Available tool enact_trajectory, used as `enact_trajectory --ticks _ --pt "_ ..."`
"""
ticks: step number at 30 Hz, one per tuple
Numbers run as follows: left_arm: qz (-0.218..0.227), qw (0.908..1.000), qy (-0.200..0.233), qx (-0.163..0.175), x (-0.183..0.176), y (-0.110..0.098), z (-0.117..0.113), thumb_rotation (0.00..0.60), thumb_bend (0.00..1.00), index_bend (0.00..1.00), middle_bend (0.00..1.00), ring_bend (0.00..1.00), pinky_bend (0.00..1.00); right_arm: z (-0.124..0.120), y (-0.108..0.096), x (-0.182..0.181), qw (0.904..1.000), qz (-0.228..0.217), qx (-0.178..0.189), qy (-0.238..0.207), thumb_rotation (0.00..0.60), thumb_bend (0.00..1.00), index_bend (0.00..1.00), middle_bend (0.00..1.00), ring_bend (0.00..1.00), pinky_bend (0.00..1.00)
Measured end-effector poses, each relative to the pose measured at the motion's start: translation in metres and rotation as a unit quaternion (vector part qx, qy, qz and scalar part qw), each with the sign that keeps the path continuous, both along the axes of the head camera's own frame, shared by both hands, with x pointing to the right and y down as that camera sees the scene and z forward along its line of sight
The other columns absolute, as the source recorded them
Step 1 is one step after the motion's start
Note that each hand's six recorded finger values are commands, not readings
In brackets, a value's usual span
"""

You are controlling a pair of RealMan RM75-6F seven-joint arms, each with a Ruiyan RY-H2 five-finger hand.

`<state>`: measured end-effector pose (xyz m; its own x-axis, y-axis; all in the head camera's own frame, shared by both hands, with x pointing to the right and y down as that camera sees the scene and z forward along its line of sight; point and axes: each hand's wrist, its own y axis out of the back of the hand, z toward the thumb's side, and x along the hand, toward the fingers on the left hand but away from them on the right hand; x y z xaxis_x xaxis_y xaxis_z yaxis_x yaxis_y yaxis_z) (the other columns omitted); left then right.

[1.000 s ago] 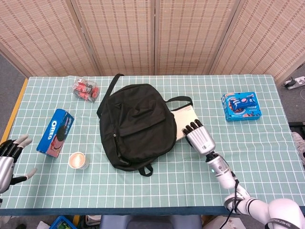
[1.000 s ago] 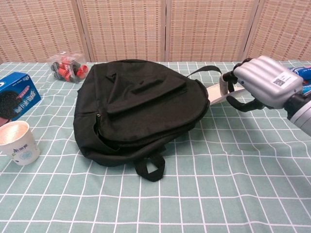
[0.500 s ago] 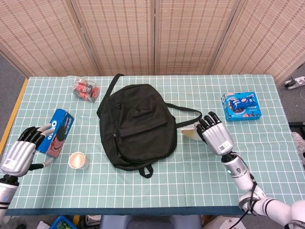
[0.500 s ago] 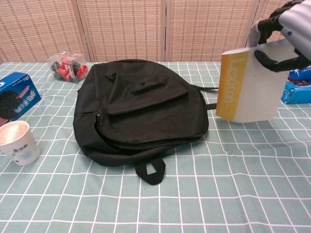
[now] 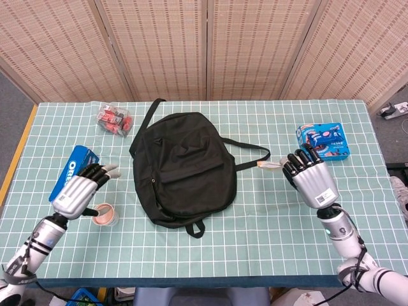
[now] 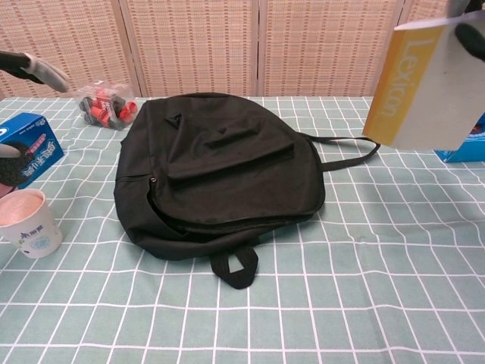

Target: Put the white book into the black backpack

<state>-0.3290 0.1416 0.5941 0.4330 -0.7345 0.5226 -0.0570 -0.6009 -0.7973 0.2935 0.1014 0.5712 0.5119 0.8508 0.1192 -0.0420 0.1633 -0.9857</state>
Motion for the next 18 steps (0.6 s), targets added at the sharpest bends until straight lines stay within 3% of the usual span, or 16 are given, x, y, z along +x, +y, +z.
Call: enact_trajectory --ticks 9,18 --pt "0.085 0.996 -0.001 -0.026 0.064 0.015 0.035 0.6 0.19 0.27 0.14 0.15 0.1 -0.033 -0.002 0.031 0.9992 0.029 0.026 0.008 0.6 0.52 0.85 0.6 0.44 0.33" --pt "0.118 0.9922 -0.018 -0.035 0.106 0.022 0.062 0.6 0.19 0.27 0.13 0.15 0.1 -0.035 0.002 0.044 0.9986 0.046 0.023 0.011 0.6 0.52 0.85 0.6 0.44 0.33"
